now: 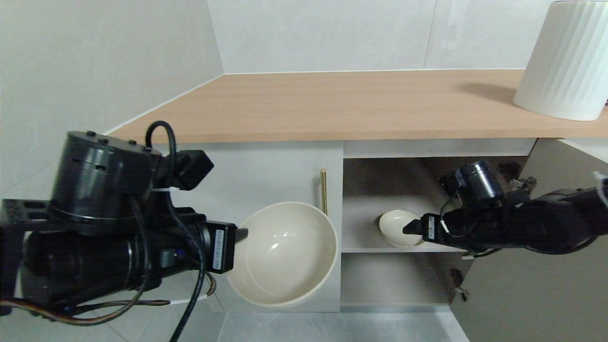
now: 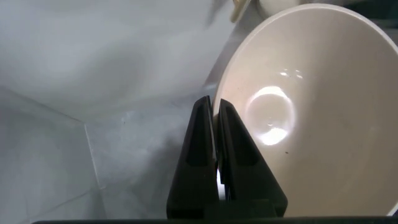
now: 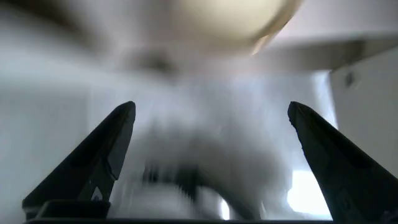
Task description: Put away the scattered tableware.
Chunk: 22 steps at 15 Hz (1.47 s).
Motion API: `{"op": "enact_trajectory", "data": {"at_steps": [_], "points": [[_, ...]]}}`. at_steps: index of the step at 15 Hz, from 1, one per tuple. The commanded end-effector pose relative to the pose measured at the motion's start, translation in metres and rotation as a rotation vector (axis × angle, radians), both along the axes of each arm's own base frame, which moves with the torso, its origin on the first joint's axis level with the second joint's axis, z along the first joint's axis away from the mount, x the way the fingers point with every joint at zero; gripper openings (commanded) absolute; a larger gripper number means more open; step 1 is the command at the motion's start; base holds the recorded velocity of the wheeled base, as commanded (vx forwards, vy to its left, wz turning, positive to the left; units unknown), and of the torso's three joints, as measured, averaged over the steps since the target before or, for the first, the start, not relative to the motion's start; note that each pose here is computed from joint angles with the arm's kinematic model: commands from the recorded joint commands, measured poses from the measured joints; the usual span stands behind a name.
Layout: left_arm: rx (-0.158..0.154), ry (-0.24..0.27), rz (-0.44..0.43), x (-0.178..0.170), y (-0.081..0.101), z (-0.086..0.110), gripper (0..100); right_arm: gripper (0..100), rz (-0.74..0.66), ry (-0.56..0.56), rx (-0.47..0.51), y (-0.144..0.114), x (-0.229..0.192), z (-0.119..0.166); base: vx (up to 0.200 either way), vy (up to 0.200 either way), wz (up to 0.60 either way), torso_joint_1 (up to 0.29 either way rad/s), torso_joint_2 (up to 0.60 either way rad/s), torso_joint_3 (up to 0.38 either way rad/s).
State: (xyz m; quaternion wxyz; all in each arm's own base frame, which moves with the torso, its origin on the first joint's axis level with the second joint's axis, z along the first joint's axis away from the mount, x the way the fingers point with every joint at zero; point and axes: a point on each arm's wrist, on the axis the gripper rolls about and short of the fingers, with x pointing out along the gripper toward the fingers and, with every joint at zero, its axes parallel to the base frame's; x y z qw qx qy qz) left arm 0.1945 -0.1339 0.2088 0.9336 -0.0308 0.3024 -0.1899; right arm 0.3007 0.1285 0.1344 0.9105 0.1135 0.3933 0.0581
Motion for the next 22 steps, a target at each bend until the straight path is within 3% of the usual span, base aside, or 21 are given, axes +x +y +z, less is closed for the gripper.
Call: {"op": "enact_trajectory", "data": {"at_steps": [1, 4, 7, 11, 13, 17, 18, 22], "points": [[0.077, 0.069, -0.055, 0.014, -0.023, -0.031, 0, 100, 0.24, -0.068, 0.045, 0.006, -0.077, 0.068, 0.0, 0.0, 0.0, 0.0, 0.0, 0.0], [0.121, 0.102, -0.102, 0.021, -0.048, -0.057, 0, 100, 0.35, -0.086, 0.061, 0.019, -0.106, 0.081, 0.0, 0.0, 0.0, 0.0, 0.0, 0.0], [0.14, 0.086, -0.13, 0.018, -0.066, -0.072, 0, 100, 0.427, -0.038, 0.041, 0.039, -0.113, 0.071, 0.0, 0.0, 0.0, 0.0, 0.0, 0.0], [0.159, 0.062, -0.149, 0.012, -0.081, -0.078, 0, 100, 0.48, 0.029, -0.002, 0.063, -0.112, 0.05, 0.0, 0.0, 0.0, 0.0, 0.0, 0.0], [0.15, 0.051, -0.162, 0.008, -0.084, -0.076, 0, 100, 0.49, 0.055, -0.018, 0.072, -0.108, 0.039, 0.0, 0.0, 0.0, 0.0, 0.0, 0.0], [0.16, 0.025, -0.136, 0.006, -0.083, -0.073, 0, 100, 0.479, 0.062, -0.015, 0.075, -0.104, 0.034, 0.0, 0.0, 0.0, 0.0, 0.0, 0.0], [0.162, 0.025, -0.136, 0.006, -0.084, -0.073, 0, 0, 0.474, 0.068, -0.024, 0.077, -0.103, 0.031, 0.0, 0.0, 0.0, 0.0, 0.0, 0.0], [0.149, 0.01, -0.14, 0.003, -0.083, -0.069, 0, 0, 0.473, 0.089, -0.036, 0.082, -0.098, 0.021, 0.0, 0.0, 0.0, 0.0, 0.0, 0.0]]}}
